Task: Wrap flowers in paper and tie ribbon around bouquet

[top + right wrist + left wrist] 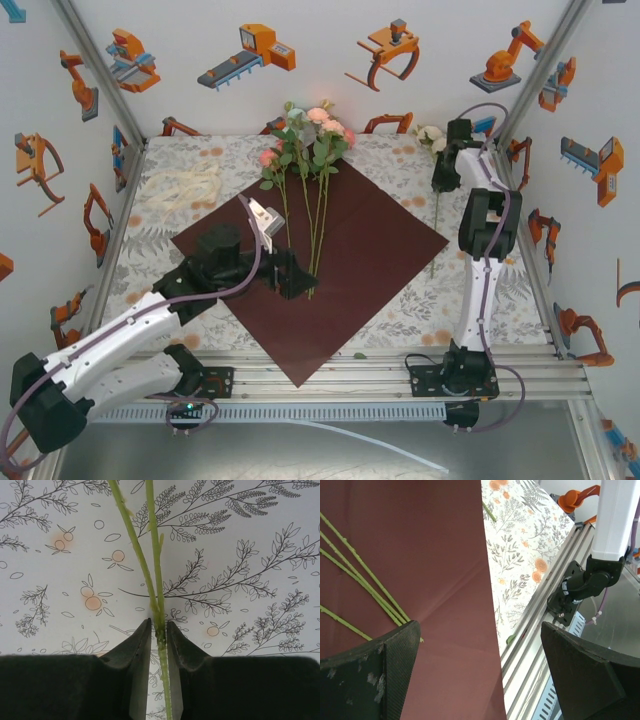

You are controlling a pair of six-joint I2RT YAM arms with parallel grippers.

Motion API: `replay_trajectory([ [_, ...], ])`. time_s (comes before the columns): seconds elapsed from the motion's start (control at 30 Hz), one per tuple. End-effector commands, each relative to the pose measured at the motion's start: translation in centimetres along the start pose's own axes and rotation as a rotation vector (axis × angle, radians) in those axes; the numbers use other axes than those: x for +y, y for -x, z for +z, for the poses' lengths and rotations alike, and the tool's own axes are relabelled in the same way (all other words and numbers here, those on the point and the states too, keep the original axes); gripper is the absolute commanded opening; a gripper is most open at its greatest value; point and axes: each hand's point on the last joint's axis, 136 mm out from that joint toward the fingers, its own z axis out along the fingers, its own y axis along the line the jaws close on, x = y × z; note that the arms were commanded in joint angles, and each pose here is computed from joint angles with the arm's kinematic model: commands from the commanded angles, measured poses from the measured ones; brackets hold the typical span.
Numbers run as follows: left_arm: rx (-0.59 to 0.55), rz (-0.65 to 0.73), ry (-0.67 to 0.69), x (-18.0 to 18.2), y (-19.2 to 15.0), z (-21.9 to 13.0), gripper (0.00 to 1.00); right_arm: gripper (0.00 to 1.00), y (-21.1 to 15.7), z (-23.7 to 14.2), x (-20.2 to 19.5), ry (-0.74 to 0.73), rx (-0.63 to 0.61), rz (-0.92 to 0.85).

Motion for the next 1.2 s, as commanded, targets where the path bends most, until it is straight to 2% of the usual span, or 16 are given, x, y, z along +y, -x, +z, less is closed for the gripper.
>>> replay_trajectory([
  [0.0,-0.020,0.016,0.013,-0.1,0.3,-0.6,0.97,0.19,-0.4,0.2,-0.2,-0.025,0.027,-0.025],
  [0.1,-0.023,0.013,0.044,0.3,0.3,-0.9,0.97,0.10,0.3,-0.7,-0.3,-0.029,0.010,-0.025],
  [0.2,-0.029,0.006,0.109,1.4,0.4,-1.4,0.97,0.01,2.1,-3.5,-0.2,-0.035,-0.052,-0.029],
  [0.4,-0.072,-0.022,0.300,4.3,0.7,-3.2,0.97,0.00,6.3,-12.2,-0.2,-0.047,-0.273,-0.004],
  [0.53,-0.100,-0.090,0.529,8.0,0.2,-5.6,0.97,0.00,7.0,-17.8,2.9,-0.022,-0.430,-0.032],
  [0.63,-0.118,-0.128,0.636,9.8,-0.4,-7.3,0.97,0.00,6.2,-20.5,6.9,0.059,-0.472,-0.059],
  [0.8,-0.139,-0.165,0.695,10.7,-1.1,-8.8,0.97,0.00,3.3,-22.1,16.6,0.339,-0.408,-0.047],
  [0.93,-0.141,-0.174,0.690,10.7,-1.4,-9.0,0.97,0.00,0.7,-21.5,24.4,0.458,-0.354,-0.108],
  [1.17,-0.122,-0.179,0.708,10.9,-1.9,-9.4,0.97,0.00,-4.6,-16.8,35.2,0.557,-0.219,-0.173],
])
